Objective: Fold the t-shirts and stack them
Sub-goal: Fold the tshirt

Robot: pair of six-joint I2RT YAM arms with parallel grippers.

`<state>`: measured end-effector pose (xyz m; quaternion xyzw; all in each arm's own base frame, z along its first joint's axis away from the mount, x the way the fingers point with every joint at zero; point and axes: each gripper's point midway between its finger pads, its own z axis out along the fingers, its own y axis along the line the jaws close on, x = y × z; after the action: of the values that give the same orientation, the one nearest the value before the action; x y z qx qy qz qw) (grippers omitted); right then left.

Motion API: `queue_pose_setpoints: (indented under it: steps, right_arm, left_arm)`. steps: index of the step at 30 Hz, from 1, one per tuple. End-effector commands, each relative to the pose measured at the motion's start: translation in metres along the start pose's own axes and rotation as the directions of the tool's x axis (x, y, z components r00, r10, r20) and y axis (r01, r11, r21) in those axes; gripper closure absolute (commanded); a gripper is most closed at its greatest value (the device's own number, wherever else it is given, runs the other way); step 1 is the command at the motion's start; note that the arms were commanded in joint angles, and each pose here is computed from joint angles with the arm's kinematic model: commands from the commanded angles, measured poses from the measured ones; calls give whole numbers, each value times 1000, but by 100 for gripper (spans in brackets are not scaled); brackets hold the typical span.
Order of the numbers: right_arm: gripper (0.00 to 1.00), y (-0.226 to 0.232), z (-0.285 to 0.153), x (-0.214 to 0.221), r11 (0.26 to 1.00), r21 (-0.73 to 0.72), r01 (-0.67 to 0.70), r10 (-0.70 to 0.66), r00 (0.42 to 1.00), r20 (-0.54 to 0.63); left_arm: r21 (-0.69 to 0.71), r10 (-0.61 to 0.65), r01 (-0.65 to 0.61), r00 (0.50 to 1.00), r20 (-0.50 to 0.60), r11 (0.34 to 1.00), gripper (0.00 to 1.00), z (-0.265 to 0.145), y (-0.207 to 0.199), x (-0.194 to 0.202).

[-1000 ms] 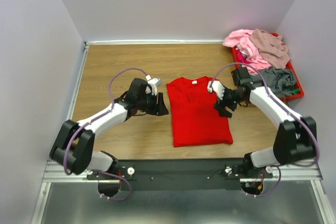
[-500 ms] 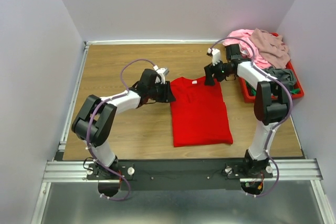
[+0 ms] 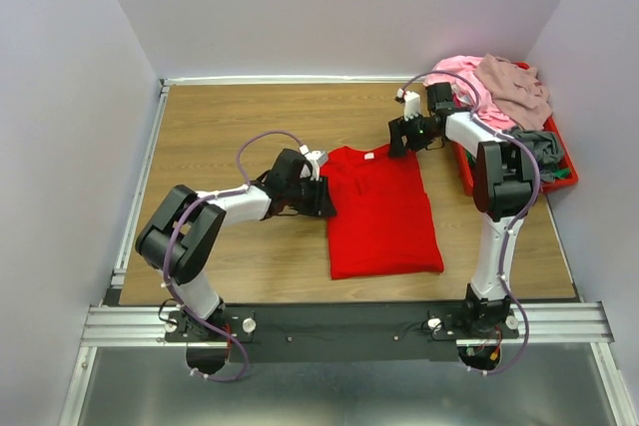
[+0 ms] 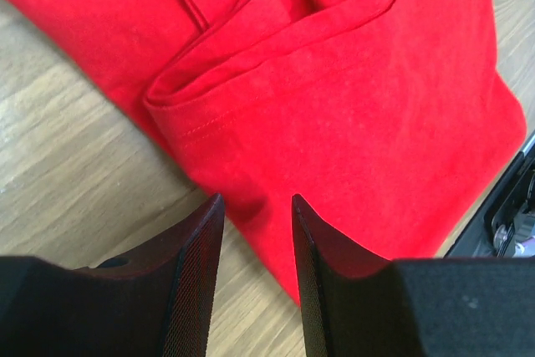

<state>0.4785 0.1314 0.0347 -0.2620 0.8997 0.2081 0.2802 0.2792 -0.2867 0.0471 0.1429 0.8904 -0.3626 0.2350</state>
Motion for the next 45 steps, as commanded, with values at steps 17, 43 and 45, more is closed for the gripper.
queue_pose_setpoints:
  steps: [17, 43, 45]
  right_arm:
    - [23, -6, 6, 4, 1000, -12, -9, 9, 1000, -5]
    - [24, -11, 16, 4, 1000, -3, -27, 27, 1000, -13]
    - [24, -11, 16, 6, 1000, -4, -29, 29, 999, -16]
  left_arm:
    - [-49, 4, -6, 999, -45, 999, 54, 0, -1, 19]
    - [69, -38, 49, 987, -158, 996, 73, -19, -55, 88]
    - [70, -43, 55, 986, -159, 996, 77, -21, -56, 90]
